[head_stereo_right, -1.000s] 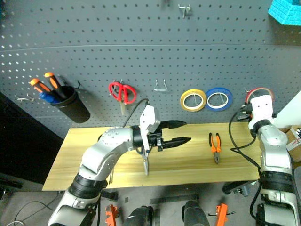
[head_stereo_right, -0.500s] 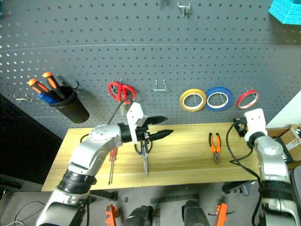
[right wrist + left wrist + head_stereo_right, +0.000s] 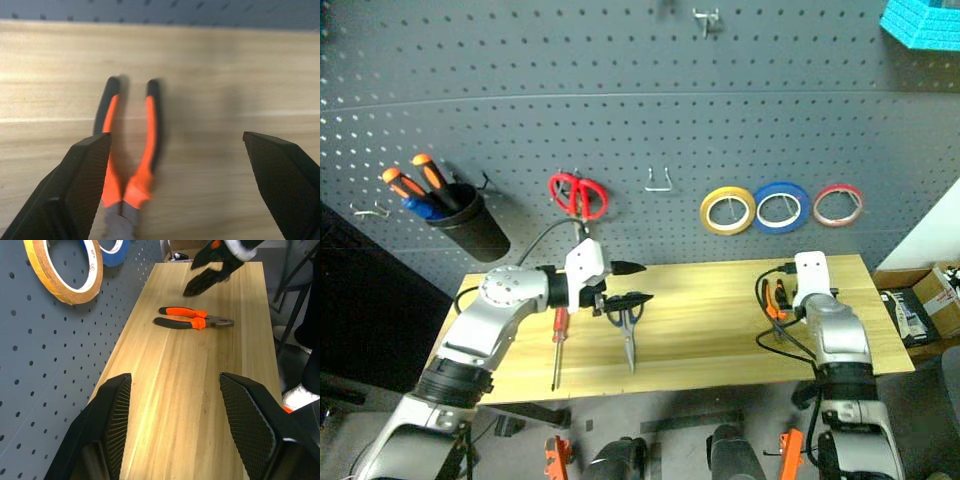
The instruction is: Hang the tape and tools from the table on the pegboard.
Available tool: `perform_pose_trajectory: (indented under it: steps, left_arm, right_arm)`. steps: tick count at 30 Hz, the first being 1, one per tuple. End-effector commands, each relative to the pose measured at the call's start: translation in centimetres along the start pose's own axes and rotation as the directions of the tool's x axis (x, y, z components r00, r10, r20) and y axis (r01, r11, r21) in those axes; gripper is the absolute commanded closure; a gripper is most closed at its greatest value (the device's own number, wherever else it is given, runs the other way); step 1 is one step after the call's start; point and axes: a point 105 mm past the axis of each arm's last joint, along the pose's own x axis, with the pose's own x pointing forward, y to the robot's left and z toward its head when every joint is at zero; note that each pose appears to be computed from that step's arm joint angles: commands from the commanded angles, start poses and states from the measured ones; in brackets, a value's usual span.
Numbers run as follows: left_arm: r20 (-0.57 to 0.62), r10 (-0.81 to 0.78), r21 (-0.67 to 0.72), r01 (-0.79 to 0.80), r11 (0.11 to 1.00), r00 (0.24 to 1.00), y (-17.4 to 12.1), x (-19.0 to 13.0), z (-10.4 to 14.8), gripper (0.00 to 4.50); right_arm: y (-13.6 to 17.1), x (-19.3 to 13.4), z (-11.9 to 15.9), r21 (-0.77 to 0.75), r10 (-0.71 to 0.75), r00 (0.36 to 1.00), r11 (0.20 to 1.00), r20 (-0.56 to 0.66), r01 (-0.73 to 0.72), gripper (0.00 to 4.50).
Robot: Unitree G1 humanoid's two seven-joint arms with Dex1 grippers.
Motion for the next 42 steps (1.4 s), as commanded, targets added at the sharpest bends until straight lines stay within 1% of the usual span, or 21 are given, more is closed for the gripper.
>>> perform_pose_trajectory:
  steps: [1, 6, 8, 10, 12, 17, 23, 24, 25, 28, 29, 31, 33, 35, 38, 41, 42]
  left_arm:
    - [0.017, 0.003, 0.023, -0.003, 1.0, 1.0, -0.3, -0.4, 0.7, 1.54]
    - [0.013, 0.014, 0.015, -0.014, 1.0, 1.0, -0.3, -0.6, 0.6, 1.54]
    - [0.013, 0.016, 0.013, -0.016, 1.0, 1.0, -0.3, -0.5, 0.7, 1.54]
    - [0.014, 0.016, 0.014, -0.016, 1.0, 1.0, -0.3, -0.4, 0.7, 1.54]
    - [0.016, 0.014, 0.016, -0.014, 1.0, 1.0, -0.3, -0.3, 0.8, 1.54]
    - [0.022, 0.012, 0.019, -0.012, 1.0, 1.0, -0.4, -0.1, 0.9, 1.54]
    - [0.026, 0.02, 0.018, -0.02, 1.0, 0.999, -0.3, -0.1, 0.9, 1.54]
    - [0.026, 0.021, 0.017, -0.021, 1.0, 0.999, -0.3, -0.1, 0.9, 1.54]
    - [0.027, 0.023, 0.014, -0.023, 1.0, 0.999, -0.3, -0.1, 0.9, 1.54]
    - [0.034, 0.024, 0.0, -0.024, 1.0, 0.999, -0.5, -0.2, 0.8, 1.54]
    - [0.04, 0.029, -0.018, -0.028, 0.999, 0.999, -0.5, -0.4, 0.8, 1.54]
    - [0.053, 0.048, -0.053, -0.045, 0.998, 0.997, -0.5, -0.8, 0.7, 1.54]
    - [0.062, 0.135, -0.092, -0.129, 0.987, 0.989, 0.5, -2.0, 0.3, 1.54]
    - [0.047, 0.218, -0.116, -0.211, 0.971, 0.975, 1.3, -3.5, -0.4, 1.54]
    - [0.042, 0.308, -0.165, -0.298, 0.94, 0.95, 1.9, -5.5, -1.0, 1.54]
    - [0.024, 0.382, -0.19, -0.371, 0.909, 0.924, 1.9, -7.5, -1.7, 1.54]
    - [0.019, 0.4, -0.197, -0.389, 0.9, 0.916, 1.8, -8.1, -2.0, 1.54]
  right_arm:
    - [0.9, 0.6, 0.6, 0.054, 0.045, 0.999, 0.998, -0.002, -0.045, 0.01]
    - [2.5, 1.3, 0.4, 0.075, 0.094, 0.995, 0.993, -0.02, -0.092, 0.01]
    - [2.7, 1.7, 0.0, 0.054, 0.091, 0.995, 0.995, -0.035, -0.09, 0.01]
    - [2.7, 2.2, -0.5, 0.03, 0.083, 0.995, 0.996, -0.054, -0.081, 0.01]
    - [2.7, 2.6, -1.1, 0.037, 0.08, 0.994, 0.996, -0.076, -0.077, 0.01]
    - [2.3, 3.3, -1.5, 0.014, 0.063, 0.993, 0.998, -0.098, -0.062, 0.01]
    - [2.7, 3.6, -2.0, -0.032, 0.093, 0.988, 0.995, -0.126, -0.097, 0.01]
    - [2.7, 3.7, -2.0, -0.036, 0.093, 0.987, 0.994, -0.127, -0.099, 0.38]
    - [2.8, 3.7, -2.1, -0.035, 0.096, 0.987, 0.994, -0.129, -0.102, 0.56]
    - [2.9, 3.8, -2.1, -0.045, 0.102, 0.987, 0.993, -0.128, -0.108, 1.52]
    - [2.8, 3.8, -2.0, -0.052, 0.097, 0.988, 0.993, -0.118, -0.104, 1.86]
    - [2.7, 3.8, -1.7, -0.065, 0.086, 0.992, 0.994, -0.093, -0.092, 1.91]
    - [2.8, 3.4, -0.6, -0.035, 0.09, 0.995, 0.995, -0.039, -0.092, 1.91]
    - [3.3, 2.3, 0.9, -0.029, 0.114, 0.993, 0.993, 0.042, -0.113, 1.92]
    - [4.7, -0.4, 2.5, -0.07, 0.16, 0.976, 0.986, 0.146, -0.151, 1.93]
    - [7.0, -4.5, 3.9, -0.113, 0.223, 0.937, 0.973, 0.27, -0.199, 1.94]
    - [8.1, -6.1, 4.5, -0.144, 0.252, 0.912, 0.966, 0.323, -0.216, 1.95]
